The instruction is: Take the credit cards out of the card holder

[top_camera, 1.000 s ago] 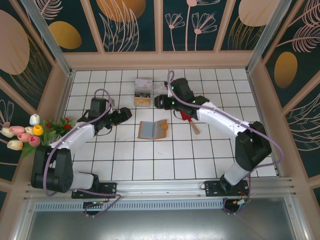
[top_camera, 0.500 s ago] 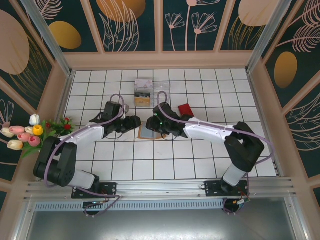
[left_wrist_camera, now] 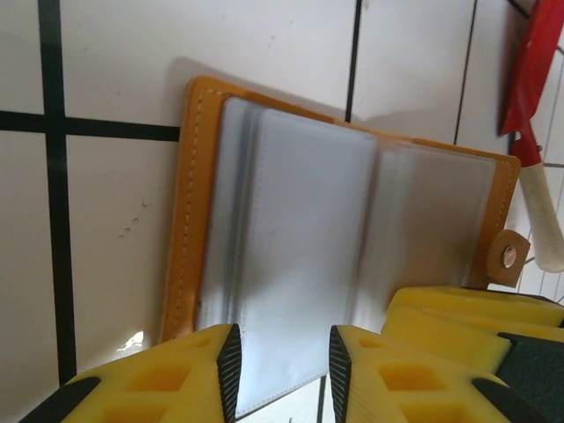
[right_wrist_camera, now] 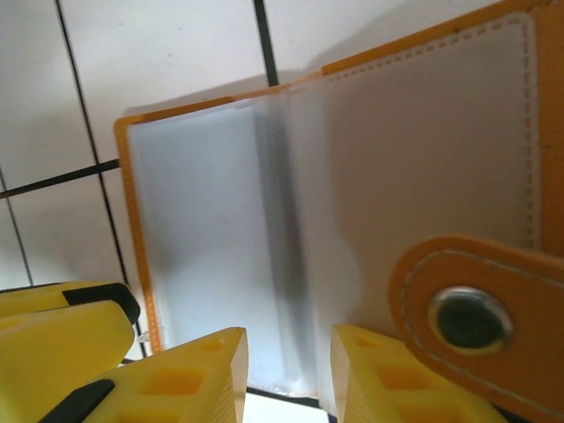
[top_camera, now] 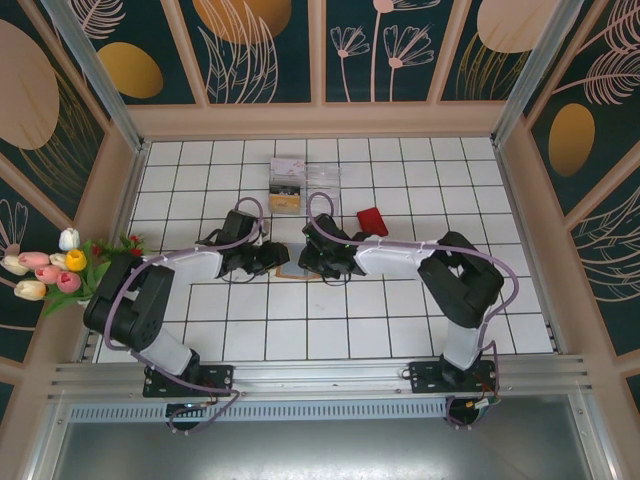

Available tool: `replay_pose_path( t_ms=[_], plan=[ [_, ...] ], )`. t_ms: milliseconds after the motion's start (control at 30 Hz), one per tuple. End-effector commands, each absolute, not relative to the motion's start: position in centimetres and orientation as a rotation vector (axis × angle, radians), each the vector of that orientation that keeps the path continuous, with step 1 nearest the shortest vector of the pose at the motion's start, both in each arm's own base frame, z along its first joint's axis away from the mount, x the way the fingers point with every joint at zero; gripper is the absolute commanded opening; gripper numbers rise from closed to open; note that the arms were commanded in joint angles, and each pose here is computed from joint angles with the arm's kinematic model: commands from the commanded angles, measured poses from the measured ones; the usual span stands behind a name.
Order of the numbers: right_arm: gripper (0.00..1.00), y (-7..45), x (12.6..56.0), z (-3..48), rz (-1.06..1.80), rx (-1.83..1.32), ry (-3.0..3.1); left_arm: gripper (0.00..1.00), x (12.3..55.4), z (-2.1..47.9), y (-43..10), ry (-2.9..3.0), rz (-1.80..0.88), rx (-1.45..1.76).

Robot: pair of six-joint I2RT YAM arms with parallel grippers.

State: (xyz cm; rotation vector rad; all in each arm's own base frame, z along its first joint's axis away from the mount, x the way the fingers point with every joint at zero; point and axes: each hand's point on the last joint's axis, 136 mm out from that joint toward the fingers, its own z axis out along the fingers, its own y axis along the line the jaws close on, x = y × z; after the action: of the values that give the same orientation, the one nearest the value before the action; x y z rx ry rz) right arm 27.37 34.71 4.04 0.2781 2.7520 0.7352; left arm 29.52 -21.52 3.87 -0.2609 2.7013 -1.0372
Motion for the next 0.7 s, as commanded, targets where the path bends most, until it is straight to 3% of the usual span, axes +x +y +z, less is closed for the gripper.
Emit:
replay_pose_path(
  t_ms=[0, 467, 567, 667],
  plan=[
    [0.31, 34.6, 27.2, 2.9, 0.716, 0.302, 2.787, 0.32, 29.6, 3.6, -22.2, 2.698, -1.071, -0.246],
    [0.31, 34.3, 27.0, 1.2, 0.702, 0.312, 2.829, 0.20, 29.1, 3.7, -22.6, 2.703, -1.118, -0.215],
    [0.31, 34.2, 27.0, 1.2, 0.696, 0.312, 2.829, 0.20, 29.3, 3.9, -22.3, 2.695, -1.088, -0.211],
    [0.31, 34.0, 27.0, 1.3, 0.693, 0.316, 2.828, 0.27, 29.5, 4.3, -21.9, 2.680, -1.042, -0.196]
  ],
)
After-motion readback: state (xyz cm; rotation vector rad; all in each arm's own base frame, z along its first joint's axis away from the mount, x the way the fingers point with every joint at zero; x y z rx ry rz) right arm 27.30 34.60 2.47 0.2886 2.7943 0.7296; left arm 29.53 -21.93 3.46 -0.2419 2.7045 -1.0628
